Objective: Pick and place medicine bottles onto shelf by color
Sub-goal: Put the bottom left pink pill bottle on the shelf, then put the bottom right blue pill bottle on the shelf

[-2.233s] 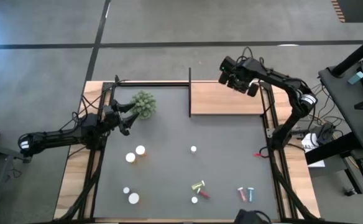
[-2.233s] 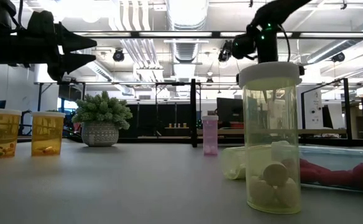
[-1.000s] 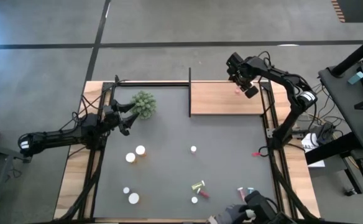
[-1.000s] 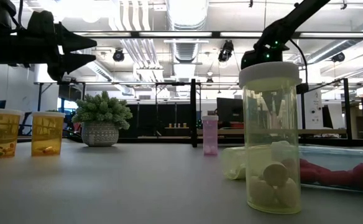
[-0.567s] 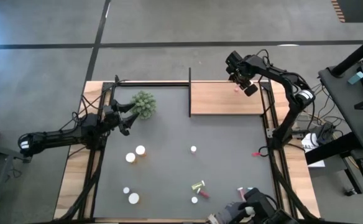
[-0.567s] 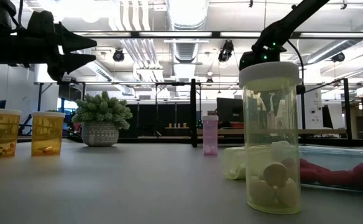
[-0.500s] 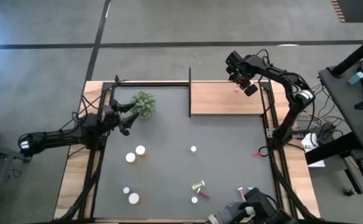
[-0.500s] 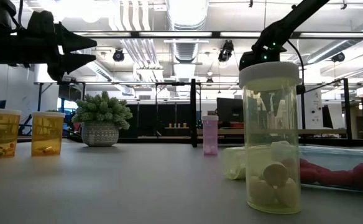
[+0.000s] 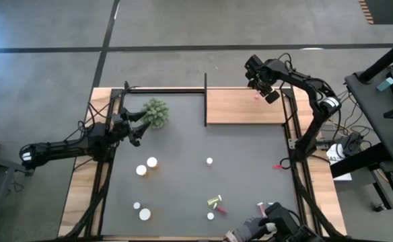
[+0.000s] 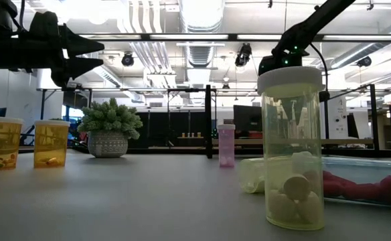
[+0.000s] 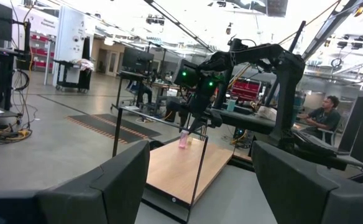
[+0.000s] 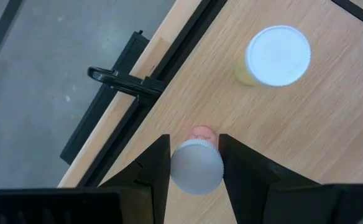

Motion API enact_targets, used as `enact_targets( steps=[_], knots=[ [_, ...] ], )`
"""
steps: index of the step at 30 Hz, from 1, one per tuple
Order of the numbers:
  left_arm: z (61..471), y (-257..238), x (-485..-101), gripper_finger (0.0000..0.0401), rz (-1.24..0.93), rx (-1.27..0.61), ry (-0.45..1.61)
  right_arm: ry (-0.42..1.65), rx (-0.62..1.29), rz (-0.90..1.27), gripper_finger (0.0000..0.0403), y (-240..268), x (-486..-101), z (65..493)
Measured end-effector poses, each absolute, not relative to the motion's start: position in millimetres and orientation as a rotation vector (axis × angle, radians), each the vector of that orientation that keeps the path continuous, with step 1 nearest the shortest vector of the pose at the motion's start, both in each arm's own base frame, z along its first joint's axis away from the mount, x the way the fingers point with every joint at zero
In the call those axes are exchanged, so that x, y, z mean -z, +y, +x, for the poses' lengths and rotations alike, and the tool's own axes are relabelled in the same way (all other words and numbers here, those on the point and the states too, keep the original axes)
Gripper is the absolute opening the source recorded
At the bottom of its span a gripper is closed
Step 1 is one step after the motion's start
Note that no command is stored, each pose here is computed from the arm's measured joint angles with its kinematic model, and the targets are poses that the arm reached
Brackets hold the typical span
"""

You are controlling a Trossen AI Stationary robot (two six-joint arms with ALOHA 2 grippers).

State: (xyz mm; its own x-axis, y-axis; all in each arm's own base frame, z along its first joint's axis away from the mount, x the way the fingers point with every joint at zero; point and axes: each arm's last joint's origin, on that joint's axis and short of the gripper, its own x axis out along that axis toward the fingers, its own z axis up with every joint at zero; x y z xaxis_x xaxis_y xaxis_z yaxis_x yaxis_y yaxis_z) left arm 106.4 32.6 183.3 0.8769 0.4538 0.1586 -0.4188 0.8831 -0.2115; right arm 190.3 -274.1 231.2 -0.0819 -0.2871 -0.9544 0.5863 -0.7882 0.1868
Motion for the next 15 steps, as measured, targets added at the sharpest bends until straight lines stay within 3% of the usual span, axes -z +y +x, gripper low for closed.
enact_targets(
  steps=[8, 15],
  knots=[
    [106.4, 32.6, -183.3, 0.0267, -0.173, -0.458, -0.207, 0.328, 1.924, 1.61, 0.0125, -274.0, -231.2, 190.3],
    [106.5, 32.6, -183.3, 0.0267, -0.173, -0.457, -0.207, 0.335, 1.927, 1.611, 0.0175, -273.7, -230.0, 190.2]
  ],
)
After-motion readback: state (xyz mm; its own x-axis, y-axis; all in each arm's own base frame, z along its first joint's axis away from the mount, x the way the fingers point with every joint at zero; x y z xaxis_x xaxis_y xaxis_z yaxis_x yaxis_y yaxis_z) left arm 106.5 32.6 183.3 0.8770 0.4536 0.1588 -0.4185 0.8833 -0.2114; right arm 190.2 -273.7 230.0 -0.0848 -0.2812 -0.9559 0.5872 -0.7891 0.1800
